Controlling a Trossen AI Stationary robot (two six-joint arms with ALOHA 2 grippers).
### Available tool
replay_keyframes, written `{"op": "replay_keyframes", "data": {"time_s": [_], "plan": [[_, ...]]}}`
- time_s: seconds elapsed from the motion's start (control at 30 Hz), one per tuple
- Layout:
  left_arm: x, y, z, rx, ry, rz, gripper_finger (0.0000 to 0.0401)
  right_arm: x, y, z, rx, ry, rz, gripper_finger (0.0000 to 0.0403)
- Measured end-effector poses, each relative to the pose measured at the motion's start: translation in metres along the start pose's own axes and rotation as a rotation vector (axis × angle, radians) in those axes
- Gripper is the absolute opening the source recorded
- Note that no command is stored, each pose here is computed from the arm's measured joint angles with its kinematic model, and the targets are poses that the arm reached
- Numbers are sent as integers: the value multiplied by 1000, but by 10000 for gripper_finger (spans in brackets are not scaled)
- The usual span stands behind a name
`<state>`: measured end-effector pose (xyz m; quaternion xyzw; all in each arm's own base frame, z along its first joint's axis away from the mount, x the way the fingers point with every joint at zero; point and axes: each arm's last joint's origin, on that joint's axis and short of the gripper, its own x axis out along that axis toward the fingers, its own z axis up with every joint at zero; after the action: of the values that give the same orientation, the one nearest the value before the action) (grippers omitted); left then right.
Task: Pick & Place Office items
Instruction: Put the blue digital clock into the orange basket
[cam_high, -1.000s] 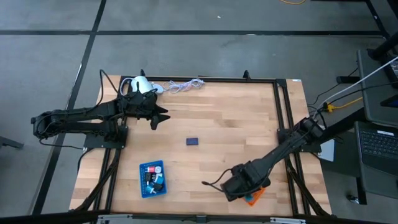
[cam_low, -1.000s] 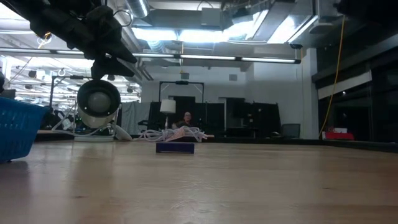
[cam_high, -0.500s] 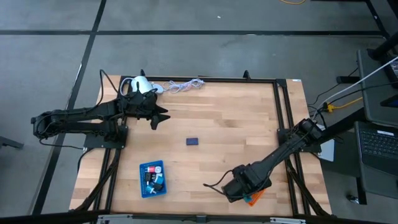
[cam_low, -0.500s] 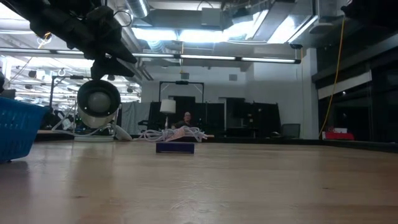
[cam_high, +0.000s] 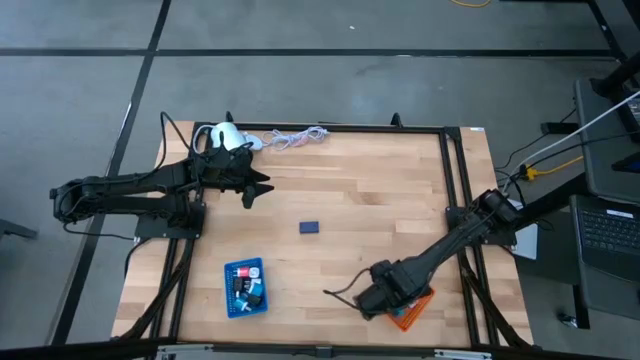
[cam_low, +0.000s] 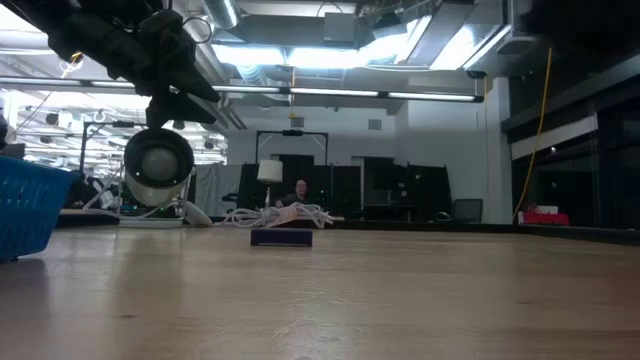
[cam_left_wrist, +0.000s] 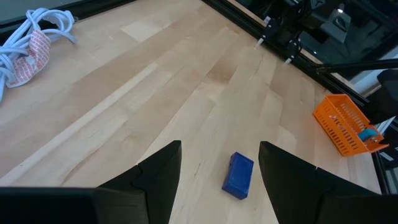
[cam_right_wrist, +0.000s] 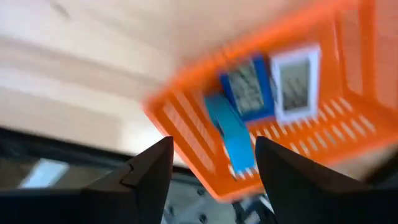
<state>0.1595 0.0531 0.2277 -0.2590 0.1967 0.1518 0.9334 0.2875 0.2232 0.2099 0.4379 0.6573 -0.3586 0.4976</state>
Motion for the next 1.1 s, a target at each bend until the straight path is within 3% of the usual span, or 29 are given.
{"op": "replay_keyframes", "data": {"time_s": [0.3, 0.47, 0.77, 1.1], "plan": [[0, 0, 0, -18, 0, 0, 210, -20, 31, 68, -4, -276, 259, 228], [0, 0, 0, -17, -3, 4, 210, -42, 51, 122, -318, -433, 403, 229], [0, 2, -1, -21, 3, 40, 210, -63, 38, 203, -749, -633, 222, 229], [0, 5, -4, -57, 7, 117, 210, -62, 32, 240, -1112, -609, 177, 229]]}}
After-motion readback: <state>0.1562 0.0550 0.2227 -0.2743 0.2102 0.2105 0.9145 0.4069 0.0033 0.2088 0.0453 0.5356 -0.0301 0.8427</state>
